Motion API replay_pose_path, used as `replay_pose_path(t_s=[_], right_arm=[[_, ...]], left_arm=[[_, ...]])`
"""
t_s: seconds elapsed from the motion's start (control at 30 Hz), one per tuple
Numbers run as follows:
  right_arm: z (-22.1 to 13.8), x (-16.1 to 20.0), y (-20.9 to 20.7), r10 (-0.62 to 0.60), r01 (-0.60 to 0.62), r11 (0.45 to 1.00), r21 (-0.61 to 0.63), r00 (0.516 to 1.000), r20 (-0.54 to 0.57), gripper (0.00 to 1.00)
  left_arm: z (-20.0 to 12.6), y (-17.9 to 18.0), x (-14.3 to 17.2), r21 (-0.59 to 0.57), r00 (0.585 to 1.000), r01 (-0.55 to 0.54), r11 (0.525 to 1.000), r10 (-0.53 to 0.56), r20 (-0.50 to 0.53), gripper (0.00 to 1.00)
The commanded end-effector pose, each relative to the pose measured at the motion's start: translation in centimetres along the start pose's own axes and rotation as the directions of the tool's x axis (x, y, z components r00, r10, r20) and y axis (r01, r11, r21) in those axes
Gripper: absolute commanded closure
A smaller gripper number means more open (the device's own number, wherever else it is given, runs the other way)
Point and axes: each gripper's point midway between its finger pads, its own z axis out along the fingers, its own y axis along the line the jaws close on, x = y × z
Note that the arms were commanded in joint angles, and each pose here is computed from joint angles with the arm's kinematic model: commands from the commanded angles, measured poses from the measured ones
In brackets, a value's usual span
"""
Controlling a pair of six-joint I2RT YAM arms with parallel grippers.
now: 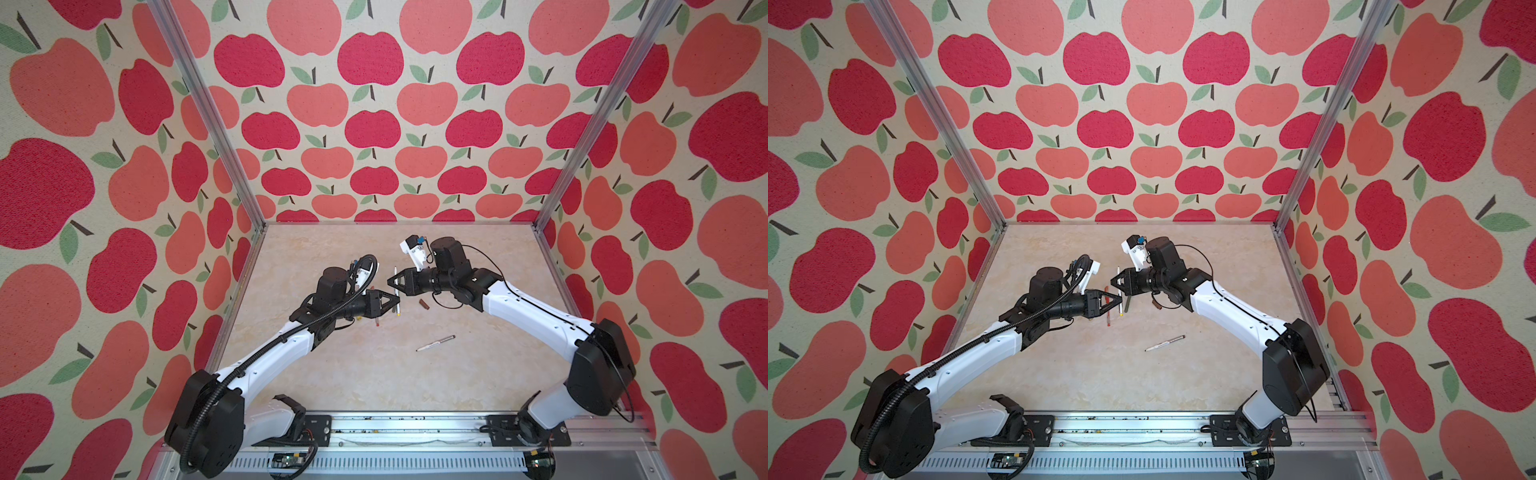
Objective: Insert pens into pen caps
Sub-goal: Pick up the pen from the middle-left of the table.
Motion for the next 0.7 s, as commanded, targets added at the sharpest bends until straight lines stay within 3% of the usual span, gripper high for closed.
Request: replay_pose_path(t_s=[0.0,0.43,0.67], right_arm=[[-0.7,-1.31,0.78,0.024,-0.024,1.0,-0.004,0.998,0.052,0.9],[-0.45,-1.0,1.28,0.031,-0.03,0.999,-0.031,0.998,0.052,0.91],[-0.42,-0.96,1.49,0.022,-0.02,0.999,-0.036,0.998,0.052,0.91]], left_arm=[[-0.12,0.04,-0.73,0.0,0.998,-0.011,1.0,0.011,0.058,0.69],[0.03,-0.03,-1.22,0.016,0.996,-0.002,1.0,0.001,0.086,0.71],[0.11,0.16,-1.31,0.009,0.996,0.001,1.0,-0.002,0.087,0.84]])
